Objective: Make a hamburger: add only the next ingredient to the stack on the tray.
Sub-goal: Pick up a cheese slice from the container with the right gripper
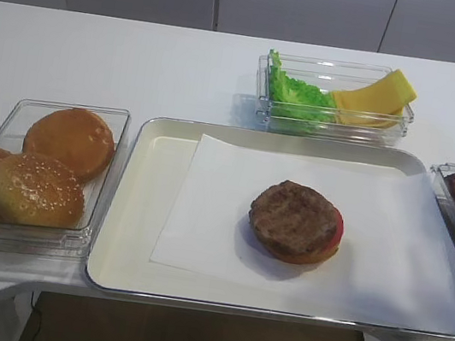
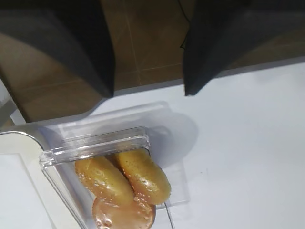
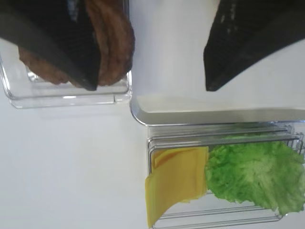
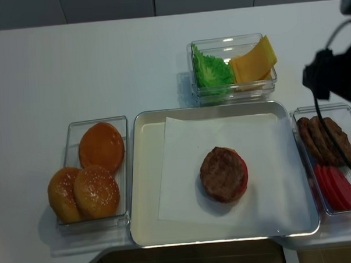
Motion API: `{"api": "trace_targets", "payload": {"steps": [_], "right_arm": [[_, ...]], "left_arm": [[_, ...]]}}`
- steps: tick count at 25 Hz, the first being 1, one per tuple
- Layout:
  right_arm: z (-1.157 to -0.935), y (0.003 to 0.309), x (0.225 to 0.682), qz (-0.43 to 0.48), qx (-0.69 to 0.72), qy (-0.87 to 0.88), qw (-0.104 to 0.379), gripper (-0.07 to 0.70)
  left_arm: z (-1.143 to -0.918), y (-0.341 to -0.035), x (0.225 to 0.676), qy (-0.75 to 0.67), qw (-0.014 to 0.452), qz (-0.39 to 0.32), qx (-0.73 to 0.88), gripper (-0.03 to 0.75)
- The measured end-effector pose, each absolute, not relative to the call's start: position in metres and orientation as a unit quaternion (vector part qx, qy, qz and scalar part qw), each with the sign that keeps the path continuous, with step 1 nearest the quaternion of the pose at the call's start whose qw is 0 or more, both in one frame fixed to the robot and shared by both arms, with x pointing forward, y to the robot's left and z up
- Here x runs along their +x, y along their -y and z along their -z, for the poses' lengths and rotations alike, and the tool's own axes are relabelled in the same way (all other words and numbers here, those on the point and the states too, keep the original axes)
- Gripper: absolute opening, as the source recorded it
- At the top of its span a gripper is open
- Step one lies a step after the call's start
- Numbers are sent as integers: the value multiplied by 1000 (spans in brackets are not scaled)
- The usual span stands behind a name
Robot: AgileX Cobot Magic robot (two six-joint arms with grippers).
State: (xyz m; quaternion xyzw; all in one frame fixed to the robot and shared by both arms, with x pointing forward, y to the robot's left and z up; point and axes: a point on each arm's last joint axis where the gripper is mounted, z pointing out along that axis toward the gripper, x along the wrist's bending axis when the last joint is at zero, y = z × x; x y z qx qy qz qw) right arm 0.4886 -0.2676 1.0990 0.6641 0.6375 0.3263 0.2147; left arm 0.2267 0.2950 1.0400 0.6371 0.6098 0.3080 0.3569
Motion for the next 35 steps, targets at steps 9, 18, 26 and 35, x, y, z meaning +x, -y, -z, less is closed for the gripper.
{"api": "trace_targets", "payload": {"steps": [9,18,26,35], "right_arm": [[-1089,257,583,-289,662,-665,187,510],[-1057,256,648,-262,676,-675,137,510],[-1041,294,668,-301,698,-645,76,472],[-1023,290,676,-322,688,-648,39,361]], "left_arm": [[-1040,-295,227,-610,357,-308,637,351],[-1040,-295,227,-610,357,-308,637,351],[-1040,-295,227,-610,357,-308,637,351],[-1040,-295,227,-610,357,-308,637,351]]}}
